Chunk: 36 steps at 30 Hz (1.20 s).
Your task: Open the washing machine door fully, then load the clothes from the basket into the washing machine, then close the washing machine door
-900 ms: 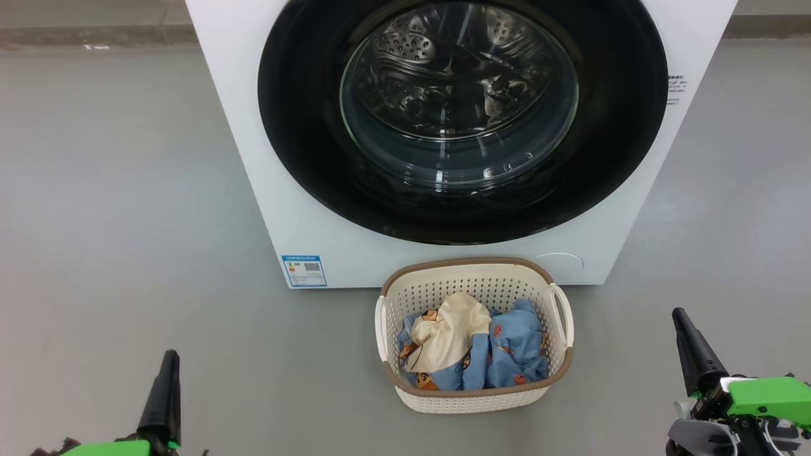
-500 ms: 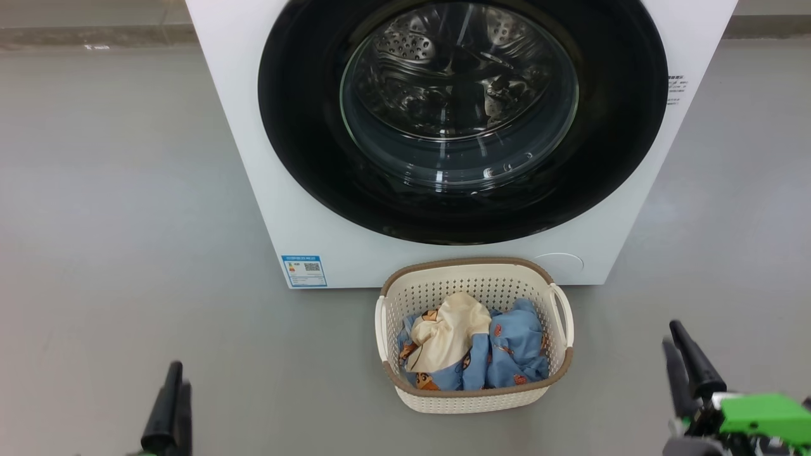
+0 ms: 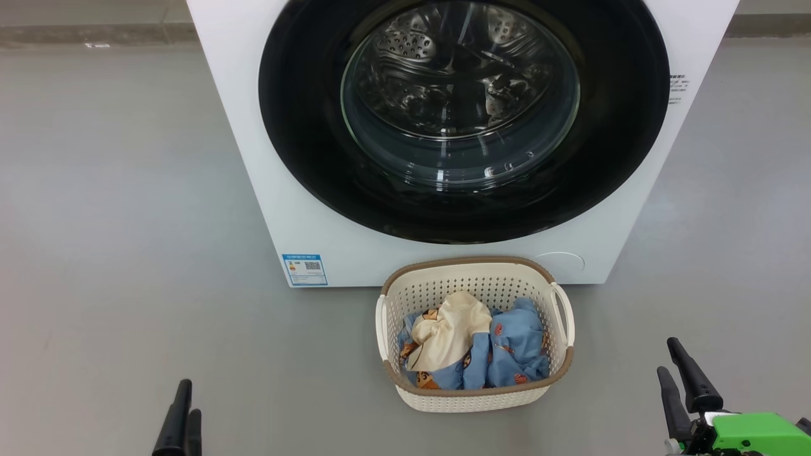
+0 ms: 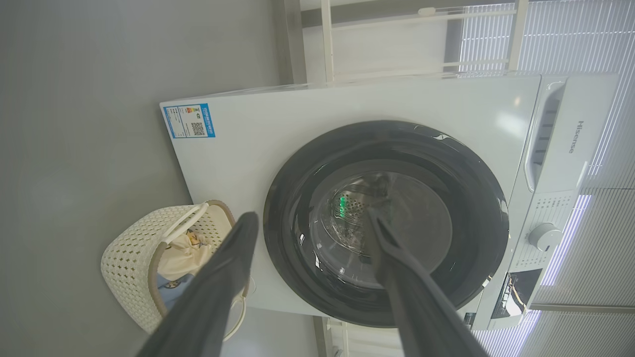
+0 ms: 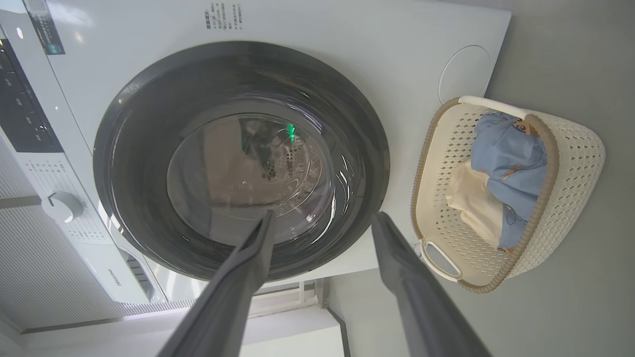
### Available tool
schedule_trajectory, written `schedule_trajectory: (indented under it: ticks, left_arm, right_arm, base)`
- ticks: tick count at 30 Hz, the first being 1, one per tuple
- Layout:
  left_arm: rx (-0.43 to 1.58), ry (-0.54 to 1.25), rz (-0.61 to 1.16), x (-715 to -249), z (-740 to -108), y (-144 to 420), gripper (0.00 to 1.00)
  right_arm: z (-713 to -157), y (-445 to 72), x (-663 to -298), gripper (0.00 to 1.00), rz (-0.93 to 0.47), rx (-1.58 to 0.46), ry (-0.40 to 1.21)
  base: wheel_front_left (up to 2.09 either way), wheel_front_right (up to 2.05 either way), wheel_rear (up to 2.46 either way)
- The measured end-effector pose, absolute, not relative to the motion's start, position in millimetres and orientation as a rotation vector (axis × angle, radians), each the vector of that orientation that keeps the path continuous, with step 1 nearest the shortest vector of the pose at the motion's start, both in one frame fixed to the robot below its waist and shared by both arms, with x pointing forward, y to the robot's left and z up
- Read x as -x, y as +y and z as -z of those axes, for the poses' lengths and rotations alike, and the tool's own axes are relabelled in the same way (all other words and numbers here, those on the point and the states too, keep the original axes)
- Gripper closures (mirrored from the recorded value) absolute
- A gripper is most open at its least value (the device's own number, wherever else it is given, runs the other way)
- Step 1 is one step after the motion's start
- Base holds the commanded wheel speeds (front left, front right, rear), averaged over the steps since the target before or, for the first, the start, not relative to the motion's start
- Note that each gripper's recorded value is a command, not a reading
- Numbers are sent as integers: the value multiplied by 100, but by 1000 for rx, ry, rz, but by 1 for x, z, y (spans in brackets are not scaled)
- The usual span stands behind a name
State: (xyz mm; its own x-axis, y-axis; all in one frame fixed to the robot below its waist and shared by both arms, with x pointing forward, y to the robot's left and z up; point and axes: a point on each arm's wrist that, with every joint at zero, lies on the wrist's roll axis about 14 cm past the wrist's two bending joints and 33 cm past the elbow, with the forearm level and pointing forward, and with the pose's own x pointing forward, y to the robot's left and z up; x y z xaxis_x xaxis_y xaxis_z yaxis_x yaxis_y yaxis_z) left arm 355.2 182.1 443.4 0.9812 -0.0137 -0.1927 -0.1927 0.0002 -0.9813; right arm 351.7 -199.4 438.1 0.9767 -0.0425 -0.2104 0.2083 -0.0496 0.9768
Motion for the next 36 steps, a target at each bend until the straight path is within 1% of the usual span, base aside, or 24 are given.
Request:
schedule_trajectory:
  ticks: [11,22,36]
  left_arm:
    - [1467,148,-129,-358,-449,182,0]
    - [1293,125,-88,-364,-461,180,0]
    - [1085,100,-70,-365,-468,182,0]
  right_arm:
    - [-442,-200,-355,0,191,-1497,129]
    - [-455,-196,-362,0,141,-1363,110]
    - [-470,-194,-367,0,72,-1130,98]
  base:
    - [0,0,0]
    - [0,0,0]
    - [0,0,0]
